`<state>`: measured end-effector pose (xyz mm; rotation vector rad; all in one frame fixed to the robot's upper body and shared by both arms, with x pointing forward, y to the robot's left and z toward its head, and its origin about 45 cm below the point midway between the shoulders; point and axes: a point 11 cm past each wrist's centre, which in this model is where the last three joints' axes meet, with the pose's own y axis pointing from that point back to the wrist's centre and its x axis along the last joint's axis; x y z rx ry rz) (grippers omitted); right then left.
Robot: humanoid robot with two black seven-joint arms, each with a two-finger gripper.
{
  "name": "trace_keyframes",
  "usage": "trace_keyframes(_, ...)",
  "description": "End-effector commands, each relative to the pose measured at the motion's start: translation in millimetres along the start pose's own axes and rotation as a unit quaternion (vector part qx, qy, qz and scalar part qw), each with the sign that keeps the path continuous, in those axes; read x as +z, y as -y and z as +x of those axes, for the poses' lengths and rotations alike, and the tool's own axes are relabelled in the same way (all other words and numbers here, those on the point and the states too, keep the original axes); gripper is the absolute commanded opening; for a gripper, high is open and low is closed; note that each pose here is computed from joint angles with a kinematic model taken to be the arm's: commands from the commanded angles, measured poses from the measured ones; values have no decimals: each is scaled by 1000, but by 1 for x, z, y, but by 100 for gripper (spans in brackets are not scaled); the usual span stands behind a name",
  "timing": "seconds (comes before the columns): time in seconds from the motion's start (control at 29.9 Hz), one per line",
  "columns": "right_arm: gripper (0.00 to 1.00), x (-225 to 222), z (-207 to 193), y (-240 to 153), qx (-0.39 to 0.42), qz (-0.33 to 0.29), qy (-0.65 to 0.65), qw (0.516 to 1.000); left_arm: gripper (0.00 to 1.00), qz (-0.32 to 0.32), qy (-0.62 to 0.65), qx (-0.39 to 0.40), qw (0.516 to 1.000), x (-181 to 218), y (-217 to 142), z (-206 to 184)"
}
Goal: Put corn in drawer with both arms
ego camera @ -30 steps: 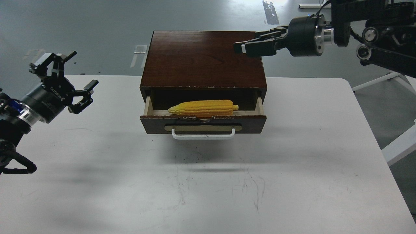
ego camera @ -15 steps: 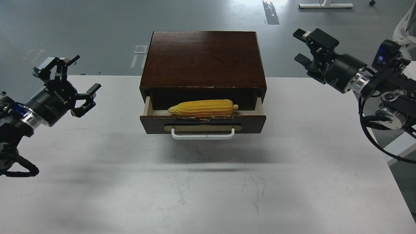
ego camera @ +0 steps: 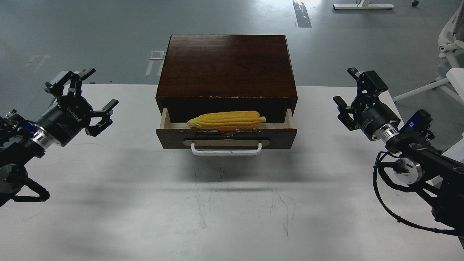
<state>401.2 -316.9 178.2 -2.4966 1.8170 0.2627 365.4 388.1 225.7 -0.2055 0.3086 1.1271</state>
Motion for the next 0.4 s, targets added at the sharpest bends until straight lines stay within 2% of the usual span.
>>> trace_keyframes(0.0,99,16,-5,-4,6,-9,18,1000,99,0,-1,0,1000,-1,1,-1)
trace_keyframes(0.37,100,32,-18,-6,-1,-22,29,999,99,0,-2,1,1000,-2,0,0)
